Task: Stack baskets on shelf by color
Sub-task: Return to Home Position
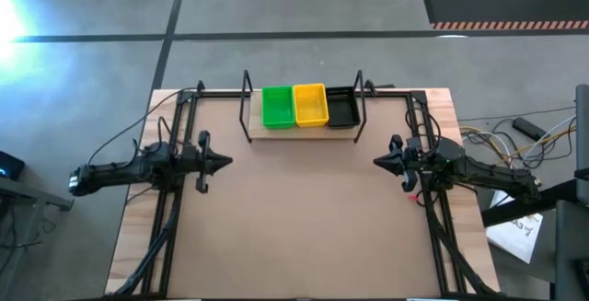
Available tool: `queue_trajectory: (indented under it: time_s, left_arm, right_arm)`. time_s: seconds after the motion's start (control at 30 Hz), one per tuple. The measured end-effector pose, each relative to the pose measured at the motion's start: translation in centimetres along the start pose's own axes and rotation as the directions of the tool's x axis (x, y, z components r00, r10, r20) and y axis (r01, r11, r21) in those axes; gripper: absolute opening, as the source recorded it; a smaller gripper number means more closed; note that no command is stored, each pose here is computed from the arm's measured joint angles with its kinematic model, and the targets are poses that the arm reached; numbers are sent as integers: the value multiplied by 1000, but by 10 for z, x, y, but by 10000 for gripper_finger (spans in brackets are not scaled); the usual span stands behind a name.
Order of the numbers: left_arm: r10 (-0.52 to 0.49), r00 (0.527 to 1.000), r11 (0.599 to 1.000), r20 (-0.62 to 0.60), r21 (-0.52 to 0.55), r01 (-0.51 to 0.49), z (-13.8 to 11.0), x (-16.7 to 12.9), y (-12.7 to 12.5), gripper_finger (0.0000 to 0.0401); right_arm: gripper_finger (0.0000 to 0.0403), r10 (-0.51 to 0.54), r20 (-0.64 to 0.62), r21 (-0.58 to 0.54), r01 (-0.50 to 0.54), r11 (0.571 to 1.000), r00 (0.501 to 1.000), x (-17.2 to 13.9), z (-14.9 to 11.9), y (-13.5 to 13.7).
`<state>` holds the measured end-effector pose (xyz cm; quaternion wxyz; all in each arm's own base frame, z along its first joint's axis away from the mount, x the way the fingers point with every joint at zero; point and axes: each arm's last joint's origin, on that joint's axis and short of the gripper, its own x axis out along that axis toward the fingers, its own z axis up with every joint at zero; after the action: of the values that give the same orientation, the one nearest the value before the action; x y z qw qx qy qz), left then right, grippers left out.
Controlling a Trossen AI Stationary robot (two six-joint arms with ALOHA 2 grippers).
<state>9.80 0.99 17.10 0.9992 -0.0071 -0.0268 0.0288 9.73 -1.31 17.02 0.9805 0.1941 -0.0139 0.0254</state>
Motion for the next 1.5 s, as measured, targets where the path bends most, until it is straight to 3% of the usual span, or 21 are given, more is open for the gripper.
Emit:
queue_trajectory:
  time_s: [1.23, 1.5]
  left_arm:
    - [8, 977, 1000, -212, -11, -10, -20, 8, 1, 3]
    - [8, 973, 1000, -229, -12, -11, -21, 9, 1, 3]
  right_arm:
    - [9, 1, 1, 0, -1, 1000, 1000, 0, 0, 0]
    - [9, 57, 3, -34, -57, 998, 998, -1, -1, 7]
